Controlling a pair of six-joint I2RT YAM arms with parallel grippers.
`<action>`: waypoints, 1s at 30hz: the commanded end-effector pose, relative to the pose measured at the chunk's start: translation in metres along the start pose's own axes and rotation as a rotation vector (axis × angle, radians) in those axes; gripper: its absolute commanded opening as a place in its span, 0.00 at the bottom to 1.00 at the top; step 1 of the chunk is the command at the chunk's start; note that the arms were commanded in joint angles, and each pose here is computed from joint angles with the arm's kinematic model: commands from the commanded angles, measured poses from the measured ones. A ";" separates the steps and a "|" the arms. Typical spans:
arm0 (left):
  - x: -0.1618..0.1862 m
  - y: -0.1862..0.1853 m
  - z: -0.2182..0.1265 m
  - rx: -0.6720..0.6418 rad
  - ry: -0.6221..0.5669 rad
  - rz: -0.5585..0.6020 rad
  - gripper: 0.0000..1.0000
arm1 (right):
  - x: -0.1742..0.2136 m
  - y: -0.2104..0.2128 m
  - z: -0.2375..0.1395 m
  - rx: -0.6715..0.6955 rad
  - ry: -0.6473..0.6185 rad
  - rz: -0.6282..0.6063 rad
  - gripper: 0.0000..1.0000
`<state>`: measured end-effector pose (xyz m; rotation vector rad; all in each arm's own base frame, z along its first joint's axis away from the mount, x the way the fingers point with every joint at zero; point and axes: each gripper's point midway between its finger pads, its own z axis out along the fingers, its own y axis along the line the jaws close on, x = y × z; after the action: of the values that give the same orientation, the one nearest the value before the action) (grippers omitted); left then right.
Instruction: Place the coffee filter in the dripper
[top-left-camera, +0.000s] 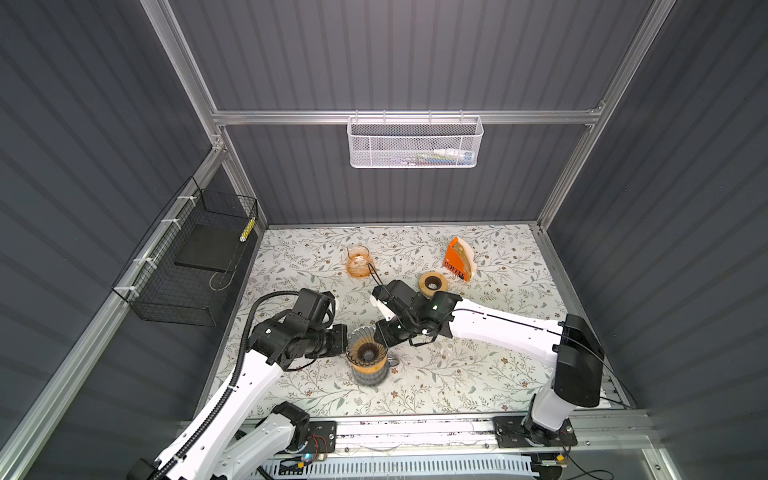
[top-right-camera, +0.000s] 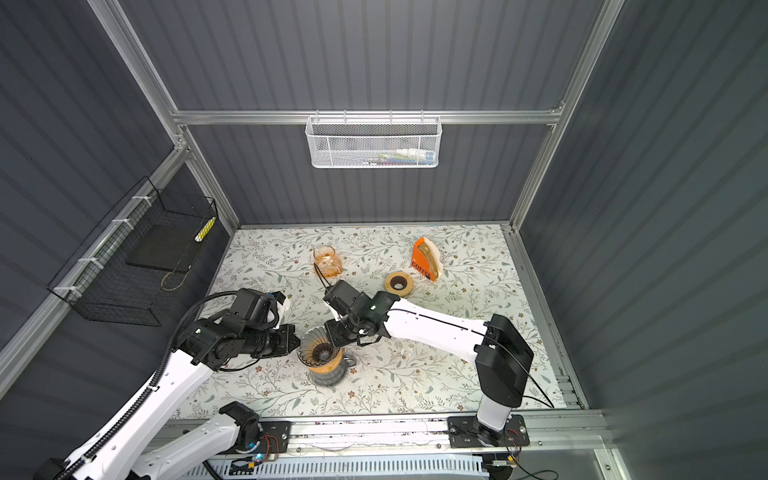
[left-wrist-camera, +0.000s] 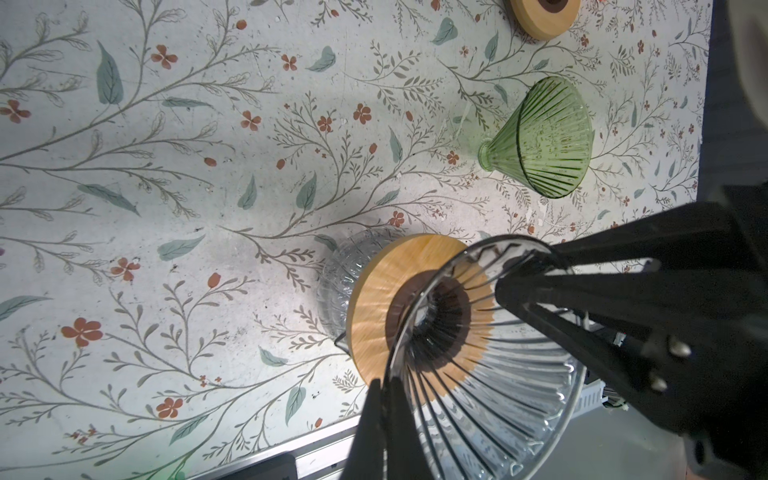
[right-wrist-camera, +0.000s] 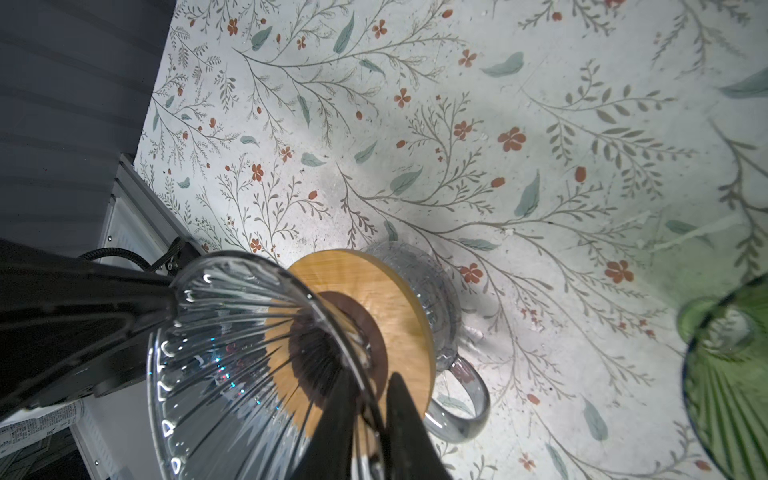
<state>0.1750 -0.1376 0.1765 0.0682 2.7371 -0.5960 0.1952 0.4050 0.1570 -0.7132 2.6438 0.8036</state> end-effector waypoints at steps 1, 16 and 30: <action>-0.001 0.002 -0.006 -0.028 -0.006 -0.007 0.05 | -0.005 0.003 -0.003 0.011 -0.010 -0.025 0.21; -0.007 -0.001 -0.012 -0.020 -0.036 -0.004 0.13 | -0.011 0.005 -0.016 0.017 -0.037 -0.037 0.28; -0.014 -0.005 -0.020 -0.009 -0.075 -0.016 0.14 | -0.026 0.010 -0.042 -0.010 -0.110 -0.033 0.35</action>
<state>0.1810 -0.1350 0.1890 0.0404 2.6942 -0.5756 0.2017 0.4002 0.1788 -0.7084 2.5891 0.7927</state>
